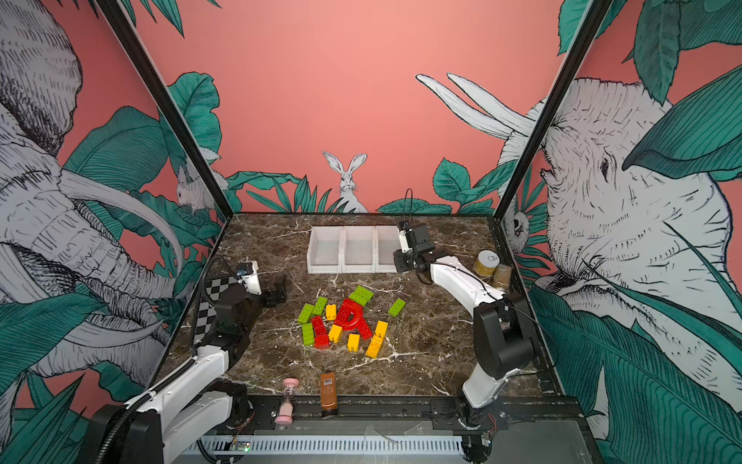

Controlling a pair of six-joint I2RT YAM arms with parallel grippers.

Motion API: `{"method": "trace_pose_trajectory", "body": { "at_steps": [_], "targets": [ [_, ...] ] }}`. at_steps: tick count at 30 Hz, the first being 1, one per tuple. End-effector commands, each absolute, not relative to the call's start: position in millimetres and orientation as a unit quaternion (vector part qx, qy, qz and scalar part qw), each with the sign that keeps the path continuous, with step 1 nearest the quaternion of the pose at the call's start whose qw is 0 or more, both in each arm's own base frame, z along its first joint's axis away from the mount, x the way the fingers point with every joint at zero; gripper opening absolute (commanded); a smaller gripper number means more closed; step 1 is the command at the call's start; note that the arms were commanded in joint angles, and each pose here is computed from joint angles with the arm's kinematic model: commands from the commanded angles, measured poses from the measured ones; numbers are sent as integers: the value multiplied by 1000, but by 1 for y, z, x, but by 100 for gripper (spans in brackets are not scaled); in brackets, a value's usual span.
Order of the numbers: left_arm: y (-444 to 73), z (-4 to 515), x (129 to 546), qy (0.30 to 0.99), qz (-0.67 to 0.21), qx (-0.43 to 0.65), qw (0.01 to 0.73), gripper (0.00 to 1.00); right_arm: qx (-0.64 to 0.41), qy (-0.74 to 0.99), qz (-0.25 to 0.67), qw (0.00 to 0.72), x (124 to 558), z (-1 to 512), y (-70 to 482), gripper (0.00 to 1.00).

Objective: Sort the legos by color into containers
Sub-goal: 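Carry the green brick to the tray compartment nearest the right arm and release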

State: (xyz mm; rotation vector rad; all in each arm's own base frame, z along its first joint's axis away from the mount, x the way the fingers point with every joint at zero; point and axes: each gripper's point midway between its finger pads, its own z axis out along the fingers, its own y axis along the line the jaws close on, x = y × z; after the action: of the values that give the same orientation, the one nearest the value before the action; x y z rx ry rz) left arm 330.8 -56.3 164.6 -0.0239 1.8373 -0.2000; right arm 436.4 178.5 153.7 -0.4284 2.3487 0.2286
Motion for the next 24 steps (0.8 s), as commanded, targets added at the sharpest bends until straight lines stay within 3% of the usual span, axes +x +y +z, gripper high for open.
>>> {"method": "trace_pose_trajectory", "body": {
  "at_steps": [1,11,16,21,24],
  "targets": [
    [-60,172,330,782,-91,1,616,98,-188,893,105,395,465,167,193,28],
    [-63,171,331,783,-94,5,614,98,-189,888,117,402,502,155,206,31],
    [-63,170,331,784,-92,6,613,98,-188,892,119,394,509,146,209,40],
    [-63,170,331,784,-93,5,613,98,-181,893,111,396,510,150,206,62],
    [-63,171,331,784,-93,4,614,98,-174,895,109,395,506,156,203,65]
  ]
}}
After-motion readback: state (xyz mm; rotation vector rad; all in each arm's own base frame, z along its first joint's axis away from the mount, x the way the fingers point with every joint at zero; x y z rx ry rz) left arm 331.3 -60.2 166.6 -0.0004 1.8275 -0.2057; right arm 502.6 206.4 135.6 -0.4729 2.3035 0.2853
